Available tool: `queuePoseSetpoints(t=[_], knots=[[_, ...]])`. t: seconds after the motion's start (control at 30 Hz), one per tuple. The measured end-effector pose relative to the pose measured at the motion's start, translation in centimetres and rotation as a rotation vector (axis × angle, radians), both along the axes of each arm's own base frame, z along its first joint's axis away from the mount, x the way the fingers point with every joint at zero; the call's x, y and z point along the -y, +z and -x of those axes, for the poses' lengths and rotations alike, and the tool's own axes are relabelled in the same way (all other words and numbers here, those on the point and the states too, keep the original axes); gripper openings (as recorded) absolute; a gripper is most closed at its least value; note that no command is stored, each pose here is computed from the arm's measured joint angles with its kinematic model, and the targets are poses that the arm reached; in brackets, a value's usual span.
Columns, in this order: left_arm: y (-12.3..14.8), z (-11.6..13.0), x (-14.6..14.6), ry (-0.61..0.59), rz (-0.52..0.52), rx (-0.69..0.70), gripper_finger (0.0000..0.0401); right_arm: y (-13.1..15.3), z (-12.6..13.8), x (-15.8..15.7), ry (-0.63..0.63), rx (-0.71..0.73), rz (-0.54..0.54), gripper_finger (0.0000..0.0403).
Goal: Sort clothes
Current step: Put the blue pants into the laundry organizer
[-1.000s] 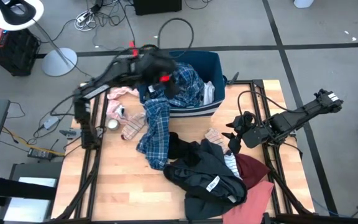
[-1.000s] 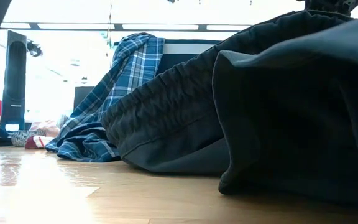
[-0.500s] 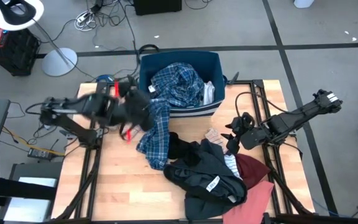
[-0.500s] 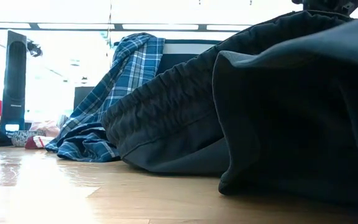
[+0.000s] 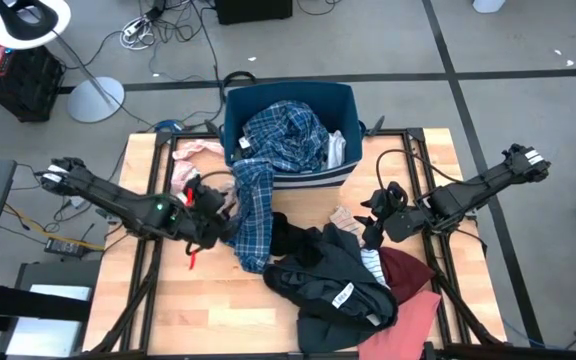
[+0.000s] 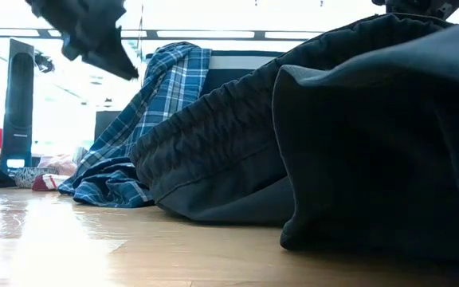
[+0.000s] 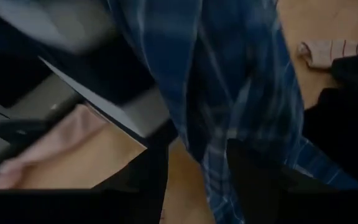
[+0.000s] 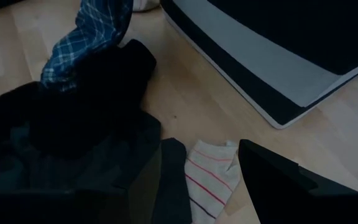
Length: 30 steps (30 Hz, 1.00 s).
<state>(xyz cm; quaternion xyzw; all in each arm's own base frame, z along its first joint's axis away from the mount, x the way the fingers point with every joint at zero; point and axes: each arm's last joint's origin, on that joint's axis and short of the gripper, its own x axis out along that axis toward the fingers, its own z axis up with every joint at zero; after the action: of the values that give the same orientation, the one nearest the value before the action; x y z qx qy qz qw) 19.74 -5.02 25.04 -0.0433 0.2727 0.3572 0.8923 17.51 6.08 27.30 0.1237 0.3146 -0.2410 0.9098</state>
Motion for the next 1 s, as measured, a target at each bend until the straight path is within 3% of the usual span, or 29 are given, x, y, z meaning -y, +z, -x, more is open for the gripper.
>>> queuePoseSetpoints(t=[0.4,0.53,0.77,1.0], knots=[[-9.3,0.1,-1.9,-0.112,0.236,0.166,0.0169,0.0,0.0,0.0,0.0,0.007,-0.003,0.0217],[-10.2,-0.1,-2.1,-0.189,0.303,0.247,0.0169,0.0,0.0,0.0,-0.001,0.007,-0.002,0.0217],[-11.9,-1.3,-2.3,-0.249,0.391,0.2,0.0169,0.0,-0.1,0.0,-0.008,0.01,0.005,0.0217],[-12.9,-2.9,-1.9,-0.34,0.463,0.275,0.0169,0.1,-0.1,0.0,-0.009,0.011,0.006,0.0217]])
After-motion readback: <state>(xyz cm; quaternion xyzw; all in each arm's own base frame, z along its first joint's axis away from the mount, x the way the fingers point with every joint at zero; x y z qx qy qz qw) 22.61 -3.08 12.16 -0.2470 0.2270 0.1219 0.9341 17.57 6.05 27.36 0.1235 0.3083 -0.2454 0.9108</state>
